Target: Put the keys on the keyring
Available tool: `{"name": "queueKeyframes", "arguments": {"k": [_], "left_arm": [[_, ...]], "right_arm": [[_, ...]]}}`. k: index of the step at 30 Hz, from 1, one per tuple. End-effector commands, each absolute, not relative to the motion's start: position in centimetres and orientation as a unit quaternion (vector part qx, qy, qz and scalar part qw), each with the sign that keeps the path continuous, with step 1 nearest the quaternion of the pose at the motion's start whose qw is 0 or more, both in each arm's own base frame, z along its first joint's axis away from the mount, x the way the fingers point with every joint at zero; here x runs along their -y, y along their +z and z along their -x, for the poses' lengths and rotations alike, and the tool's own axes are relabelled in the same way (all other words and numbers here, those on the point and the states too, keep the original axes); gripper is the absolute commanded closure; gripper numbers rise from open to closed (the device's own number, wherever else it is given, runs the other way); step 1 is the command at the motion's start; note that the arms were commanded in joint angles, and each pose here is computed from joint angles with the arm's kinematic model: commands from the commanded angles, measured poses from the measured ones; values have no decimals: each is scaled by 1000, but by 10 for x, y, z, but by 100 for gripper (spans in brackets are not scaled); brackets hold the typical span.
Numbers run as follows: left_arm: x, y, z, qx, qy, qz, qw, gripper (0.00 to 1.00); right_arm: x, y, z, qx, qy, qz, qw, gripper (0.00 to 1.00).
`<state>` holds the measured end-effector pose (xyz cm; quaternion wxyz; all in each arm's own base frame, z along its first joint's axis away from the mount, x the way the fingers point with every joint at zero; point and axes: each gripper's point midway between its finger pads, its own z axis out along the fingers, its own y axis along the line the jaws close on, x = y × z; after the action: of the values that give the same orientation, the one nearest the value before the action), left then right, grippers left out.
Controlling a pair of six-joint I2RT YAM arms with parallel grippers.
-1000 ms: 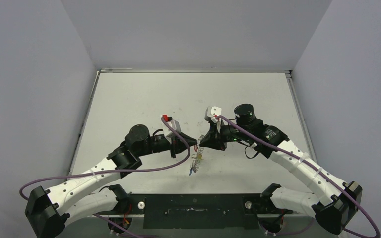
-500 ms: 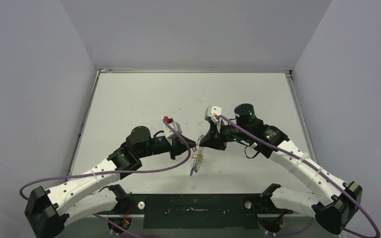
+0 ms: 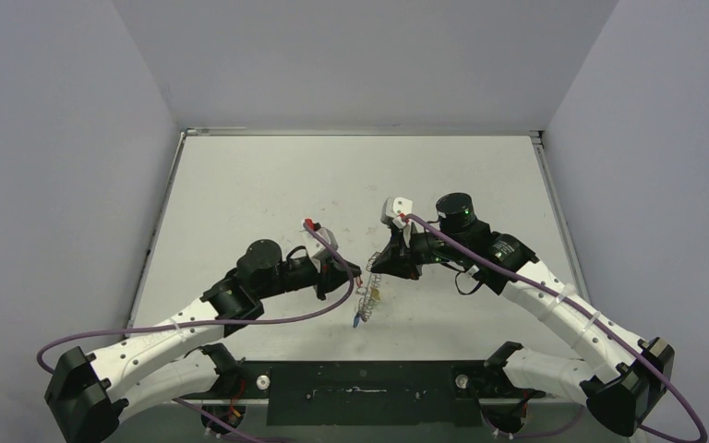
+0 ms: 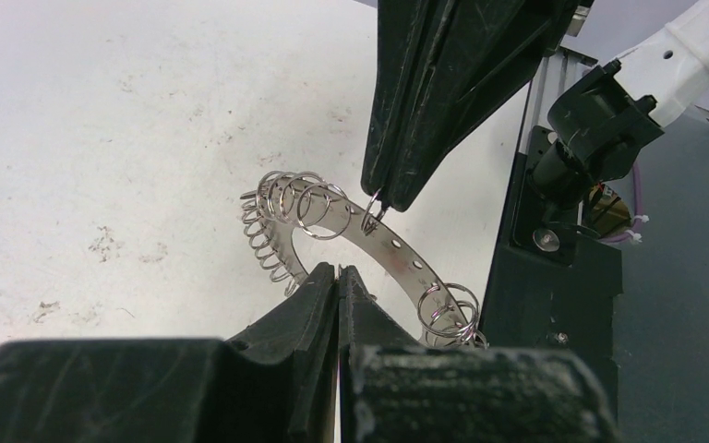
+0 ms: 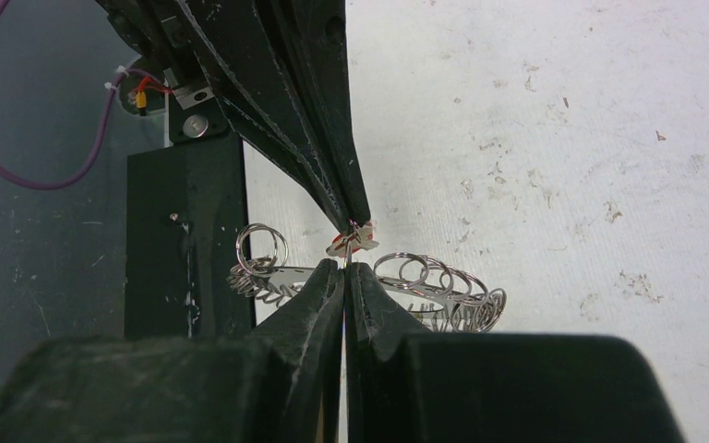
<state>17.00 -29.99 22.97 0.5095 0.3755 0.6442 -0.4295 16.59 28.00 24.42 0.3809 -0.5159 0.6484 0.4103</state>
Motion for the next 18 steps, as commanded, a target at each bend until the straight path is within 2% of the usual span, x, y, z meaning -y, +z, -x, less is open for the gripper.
{"name": "queueKeyframes", "arguments": {"k": [1, 9, 18], "left_arm": [[300, 244, -171, -633, -437, -362, 527, 100], [299, 282, -161, -565, -472, -362, 572, 100], [312, 295, -161, -546, -486, -375, 570, 100]], "right_arm": [[-291, 288, -171, -598, 422, 523, 438, 100], [-291, 286, -171, -599, 421, 523, 437, 100], [-291, 286, -171, -599, 421, 523, 436, 100]]}}
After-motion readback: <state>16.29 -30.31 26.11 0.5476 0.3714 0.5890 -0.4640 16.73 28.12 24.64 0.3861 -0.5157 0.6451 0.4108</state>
